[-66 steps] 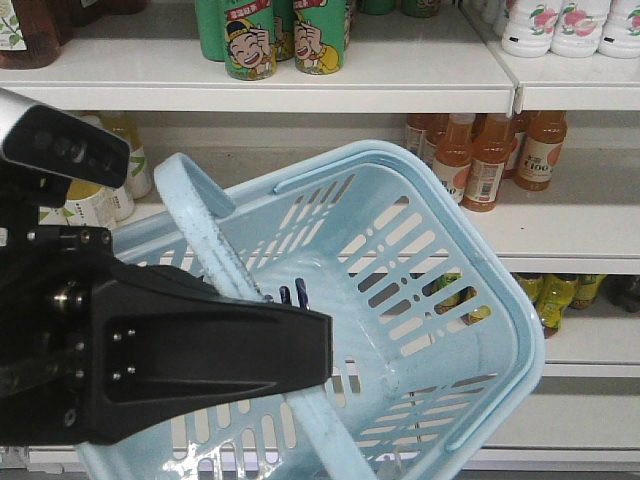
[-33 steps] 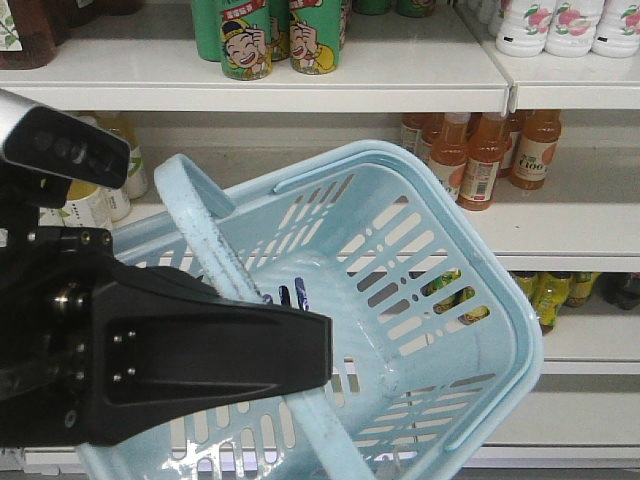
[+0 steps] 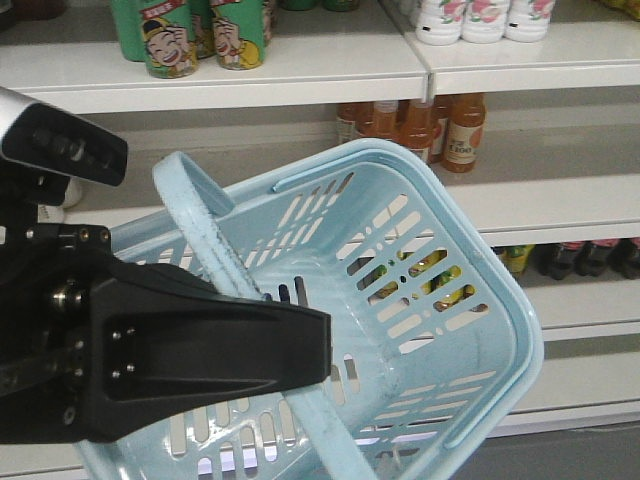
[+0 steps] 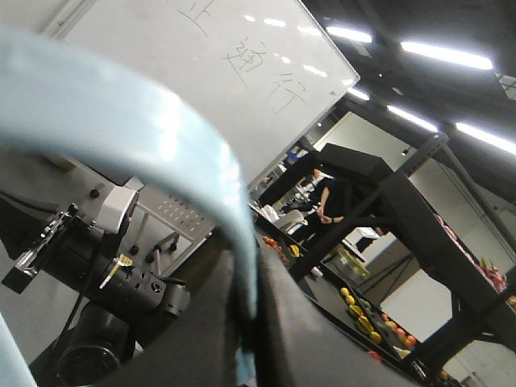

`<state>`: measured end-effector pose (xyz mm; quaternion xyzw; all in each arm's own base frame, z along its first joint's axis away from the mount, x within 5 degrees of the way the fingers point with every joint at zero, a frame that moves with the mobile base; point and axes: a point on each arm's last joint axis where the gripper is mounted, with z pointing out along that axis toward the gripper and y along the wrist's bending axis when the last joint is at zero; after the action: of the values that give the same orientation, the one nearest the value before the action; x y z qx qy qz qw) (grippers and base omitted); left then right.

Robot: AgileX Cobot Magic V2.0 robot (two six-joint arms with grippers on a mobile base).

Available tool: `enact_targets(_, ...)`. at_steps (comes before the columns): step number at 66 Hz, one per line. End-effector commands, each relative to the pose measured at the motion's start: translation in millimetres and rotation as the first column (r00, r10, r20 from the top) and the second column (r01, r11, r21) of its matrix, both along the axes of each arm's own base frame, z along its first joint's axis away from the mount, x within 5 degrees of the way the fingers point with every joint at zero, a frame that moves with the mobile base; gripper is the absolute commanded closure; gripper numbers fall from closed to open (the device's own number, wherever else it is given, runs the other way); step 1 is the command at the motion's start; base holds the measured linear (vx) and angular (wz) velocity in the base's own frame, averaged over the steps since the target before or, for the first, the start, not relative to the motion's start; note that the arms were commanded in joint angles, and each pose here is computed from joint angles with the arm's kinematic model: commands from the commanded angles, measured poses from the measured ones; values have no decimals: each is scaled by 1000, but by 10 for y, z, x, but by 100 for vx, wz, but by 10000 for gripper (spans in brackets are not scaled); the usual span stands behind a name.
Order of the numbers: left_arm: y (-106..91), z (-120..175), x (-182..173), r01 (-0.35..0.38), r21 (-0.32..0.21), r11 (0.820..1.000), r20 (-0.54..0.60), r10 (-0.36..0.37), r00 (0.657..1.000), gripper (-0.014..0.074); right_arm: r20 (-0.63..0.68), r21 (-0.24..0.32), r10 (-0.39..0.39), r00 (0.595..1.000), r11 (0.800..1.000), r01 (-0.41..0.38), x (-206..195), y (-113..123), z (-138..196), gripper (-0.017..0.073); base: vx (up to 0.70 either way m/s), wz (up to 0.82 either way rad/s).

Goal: Place coke in basket with both arms
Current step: 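Hold the basket in the left gripper while the base turns away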

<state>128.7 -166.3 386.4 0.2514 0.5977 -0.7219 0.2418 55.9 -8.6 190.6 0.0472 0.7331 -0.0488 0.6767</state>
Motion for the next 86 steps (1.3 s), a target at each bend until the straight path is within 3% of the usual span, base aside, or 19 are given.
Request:
enact_targets(1,31,199,-40,11,-107,994,6,-11,1000,600,80,-30,8,997,1000,-5,-3,8,56,561,-5,-38)
enact_targets(86,32,201,-43,12,-107,994,7,-11,1000,600,80,-30,8,997,1000,-5,-3,8,56,561,-6,-57)
